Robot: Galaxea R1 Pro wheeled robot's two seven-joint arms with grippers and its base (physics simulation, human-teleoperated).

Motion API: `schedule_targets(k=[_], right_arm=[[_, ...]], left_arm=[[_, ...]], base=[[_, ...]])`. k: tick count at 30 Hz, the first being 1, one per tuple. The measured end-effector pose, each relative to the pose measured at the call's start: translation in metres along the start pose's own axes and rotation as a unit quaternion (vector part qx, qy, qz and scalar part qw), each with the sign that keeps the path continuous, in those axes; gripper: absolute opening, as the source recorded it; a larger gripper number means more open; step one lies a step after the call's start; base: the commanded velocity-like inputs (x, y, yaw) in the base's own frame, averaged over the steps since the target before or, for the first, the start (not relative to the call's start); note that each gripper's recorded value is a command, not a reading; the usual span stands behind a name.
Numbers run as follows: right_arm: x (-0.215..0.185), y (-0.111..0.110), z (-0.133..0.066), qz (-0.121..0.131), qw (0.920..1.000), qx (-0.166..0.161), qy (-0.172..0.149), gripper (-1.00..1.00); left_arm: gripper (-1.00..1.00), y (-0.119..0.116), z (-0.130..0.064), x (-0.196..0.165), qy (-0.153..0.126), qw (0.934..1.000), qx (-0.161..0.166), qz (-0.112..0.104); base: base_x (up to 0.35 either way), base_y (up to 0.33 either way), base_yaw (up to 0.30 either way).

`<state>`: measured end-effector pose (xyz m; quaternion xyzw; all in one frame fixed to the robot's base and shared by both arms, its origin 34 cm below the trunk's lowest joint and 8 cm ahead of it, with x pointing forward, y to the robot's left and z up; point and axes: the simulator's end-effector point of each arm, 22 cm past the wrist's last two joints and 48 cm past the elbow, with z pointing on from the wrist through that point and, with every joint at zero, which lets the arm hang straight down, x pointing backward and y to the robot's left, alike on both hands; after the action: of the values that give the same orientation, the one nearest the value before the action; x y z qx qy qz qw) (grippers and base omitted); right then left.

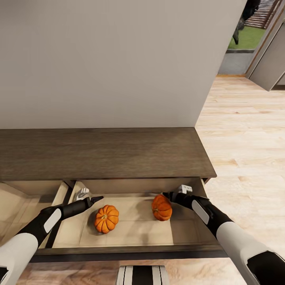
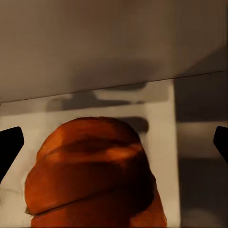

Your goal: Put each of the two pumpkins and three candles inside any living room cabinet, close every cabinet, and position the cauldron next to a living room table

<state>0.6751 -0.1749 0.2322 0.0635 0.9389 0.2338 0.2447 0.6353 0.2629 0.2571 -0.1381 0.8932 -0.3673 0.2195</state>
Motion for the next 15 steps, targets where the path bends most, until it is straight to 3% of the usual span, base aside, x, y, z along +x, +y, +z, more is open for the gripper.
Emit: schedule_targets(k=[5, 10, 15], right_arm=[[0.0, 0.001, 0.0, 0.001, 1.0, -0.001, 0.001, 1.0], [0.006, 0.0, -0.002, 0.01, 0.9997, -0.003, 0.022, 1.0], [-0.002, -0.012, -0.008, 0.021, 0.9997, 0.002, 0.015, 1.0]], left_arm=[[1.0, -0.003, 0.002, 0.004, 0.007, 1.0, 0.003, -0.006], [1.0, -0.011, 0.005, 0.009, 0.017, 0.9997, 0.014, -0.013], [1.0, -0.018, 0.006, 0.01, 0.018, 0.9994, 0.028, -0.014]], base=[[0.0, 0.0, 0.0], [0.0, 0.0, 0.0], [0.0, 0.0, 0.0]])
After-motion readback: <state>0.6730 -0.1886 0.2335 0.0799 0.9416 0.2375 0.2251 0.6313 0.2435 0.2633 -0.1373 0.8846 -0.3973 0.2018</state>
